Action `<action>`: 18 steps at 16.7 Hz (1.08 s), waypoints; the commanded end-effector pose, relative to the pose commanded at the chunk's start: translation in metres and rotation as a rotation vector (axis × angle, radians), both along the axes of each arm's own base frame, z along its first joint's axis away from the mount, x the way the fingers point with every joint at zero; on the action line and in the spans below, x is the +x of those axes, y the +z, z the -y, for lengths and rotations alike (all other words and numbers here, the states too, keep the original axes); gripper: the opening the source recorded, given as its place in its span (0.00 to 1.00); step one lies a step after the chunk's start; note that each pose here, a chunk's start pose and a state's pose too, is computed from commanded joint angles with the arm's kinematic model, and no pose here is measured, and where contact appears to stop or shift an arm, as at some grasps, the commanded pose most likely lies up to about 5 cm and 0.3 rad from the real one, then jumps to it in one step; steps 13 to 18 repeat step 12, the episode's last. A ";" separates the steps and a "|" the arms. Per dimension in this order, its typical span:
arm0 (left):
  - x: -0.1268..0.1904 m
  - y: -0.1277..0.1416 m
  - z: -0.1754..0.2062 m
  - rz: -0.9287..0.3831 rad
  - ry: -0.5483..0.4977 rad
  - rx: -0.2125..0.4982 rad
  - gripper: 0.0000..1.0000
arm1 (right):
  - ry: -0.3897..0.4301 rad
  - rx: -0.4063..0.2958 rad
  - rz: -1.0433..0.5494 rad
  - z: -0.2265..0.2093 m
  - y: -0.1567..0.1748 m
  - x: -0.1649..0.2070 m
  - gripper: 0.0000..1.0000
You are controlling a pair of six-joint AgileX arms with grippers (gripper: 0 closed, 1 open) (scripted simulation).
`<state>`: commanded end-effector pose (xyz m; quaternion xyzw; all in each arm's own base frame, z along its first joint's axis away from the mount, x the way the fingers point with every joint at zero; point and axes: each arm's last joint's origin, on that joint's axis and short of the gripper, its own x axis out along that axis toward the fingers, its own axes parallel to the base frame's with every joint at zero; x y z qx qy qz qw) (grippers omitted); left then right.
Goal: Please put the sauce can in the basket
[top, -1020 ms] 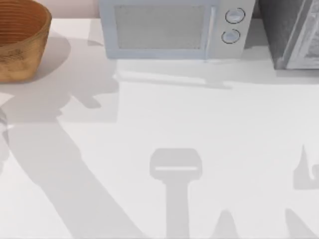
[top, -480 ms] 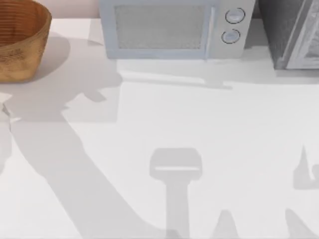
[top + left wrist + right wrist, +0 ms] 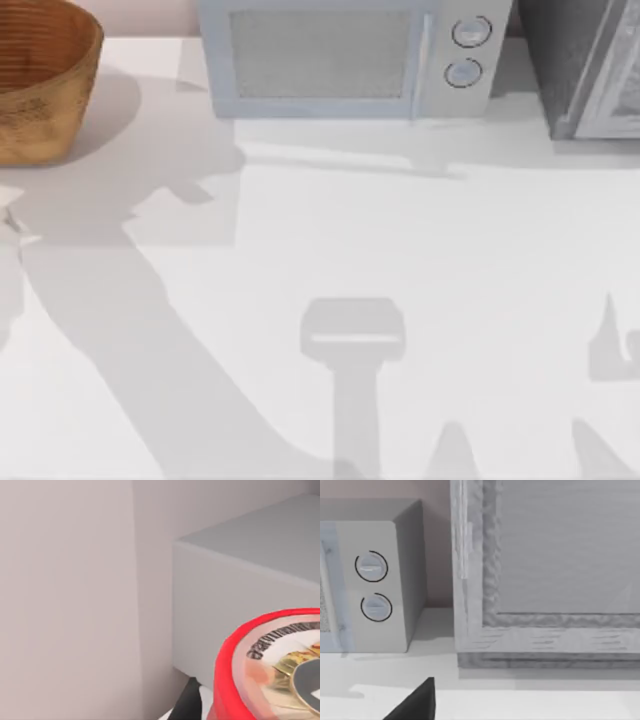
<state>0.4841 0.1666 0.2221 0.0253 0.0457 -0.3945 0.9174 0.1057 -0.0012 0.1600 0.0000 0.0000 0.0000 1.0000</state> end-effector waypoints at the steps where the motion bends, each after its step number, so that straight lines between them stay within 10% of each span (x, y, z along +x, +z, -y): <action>1: 0.000 0.000 0.000 0.000 0.000 0.000 0.60 | 0.000 0.000 0.000 0.000 0.000 0.000 1.00; 6: 0.000 0.000 0.000 0.000 0.000 0.000 0.98 | 0.000 0.000 0.000 0.000 0.000 0.000 1.00; 18: 0.000 0.000 0.000 0.000 0.000 0.000 1.00 | 0.000 0.000 0.000 0.000 0.000 0.000 1.00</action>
